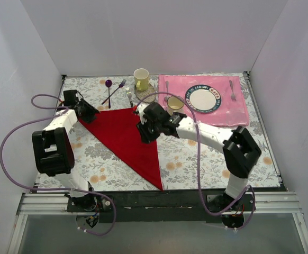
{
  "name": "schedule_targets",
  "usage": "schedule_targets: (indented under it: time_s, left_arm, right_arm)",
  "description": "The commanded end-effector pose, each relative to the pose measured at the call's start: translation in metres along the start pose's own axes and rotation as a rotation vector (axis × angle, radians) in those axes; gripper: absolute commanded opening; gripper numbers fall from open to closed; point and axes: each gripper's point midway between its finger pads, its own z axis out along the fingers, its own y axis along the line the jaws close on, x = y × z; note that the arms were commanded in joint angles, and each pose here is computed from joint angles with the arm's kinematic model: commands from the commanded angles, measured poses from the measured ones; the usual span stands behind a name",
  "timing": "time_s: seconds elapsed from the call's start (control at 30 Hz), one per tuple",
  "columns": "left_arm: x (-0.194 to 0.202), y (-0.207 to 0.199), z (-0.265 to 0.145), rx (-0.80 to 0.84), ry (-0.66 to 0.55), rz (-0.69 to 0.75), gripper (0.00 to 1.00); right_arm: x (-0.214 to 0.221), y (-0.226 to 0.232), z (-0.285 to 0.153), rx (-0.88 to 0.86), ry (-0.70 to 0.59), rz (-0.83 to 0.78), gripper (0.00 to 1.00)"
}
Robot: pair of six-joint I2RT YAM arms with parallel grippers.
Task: Fold the napkin, place the utensils inside, and roll it up
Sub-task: Fold the napkin, then grab a utensil with the left arm
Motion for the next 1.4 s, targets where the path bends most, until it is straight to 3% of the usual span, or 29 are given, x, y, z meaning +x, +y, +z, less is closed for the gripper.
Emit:
schedule_targets:
  time_s: [0.0, 0.1, 0.13, 0.4, 0.63, 0.8, 0.93, 1.07, 1.17, 1.27, 1.37]
  left_arm:
    - [-0.046, 0.007, 0.007, -0.019, -0.083, -0.048, 0.28]
    - [-0.059, 0.025, 0.024, -0.046, -0.082, -0.090, 0.22]
    - [-0.060, 0.032, 0.031, -0.054, -0.072, -0.103, 0.22]
    - [-0.077, 0.039, 0.038, -0.095, -0.113, -0.081, 0.21]
    - [-0.065, -0.013, 0.031, 0.126, -0.041, -0.075, 0.25]
    - [-0.043, -0.054, 0.047, 0.173, -0.012, 0.015, 0.40]
    - [-0.017, -0.092, 0.069, 0.197, 0.003, 0.106, 0.52]
    - [0.005, -0.126, 0.103, 0.211, -0.001, 0.177, 0.51]
    - [0.023, -0.140, 0.123, 0.195, -0.003, 0.242, 0.46]
    - [0.032, -0.143, 0.141, 0.109, -0.062, 0.337, 0.46]
    - [0.034, -0.146, 0.149, 0.051, -0.134, 0.397, 0.47]
  right_arm:
    - [0.067, 0.046, -0.020, -0.191, 0.051, 0.062, 0.33]
    - [0.089, 0.063, -0.033, -0.275, 0.027, 0.077, 0.20]
    - [0.108, 0.063, -0.033, -0.281, 0.048, 0.092, 0.18]
    - [0.132, 0.086, -0.047, -0.326, 0.075, 0.054, 0.15]
    - [0.174, 0.100, -0.043, -0.345, 0.159, 0.037, 0.15]
    - [0.197, 0.099, -0.039, -0.349, 0.206, 0.050, 0.15]
    - [0.200, 0.100, -0.036, -0.358, 0.210, 0.048, 0.15]
    - [0.193, 0.097, -0.035, -0.329, 0.206, 0.031, 0.17]
    - [0.160, 0.091, -0.045, -0.261, 0.109, 0.022, 0.22]
    - [0.130, 0.083, -0.062, -0.190, 0.028, 0.008, 0.32]
    - [0.120, 0.074, -0.076, -0.146, -0.005, 0.000, 0.34]
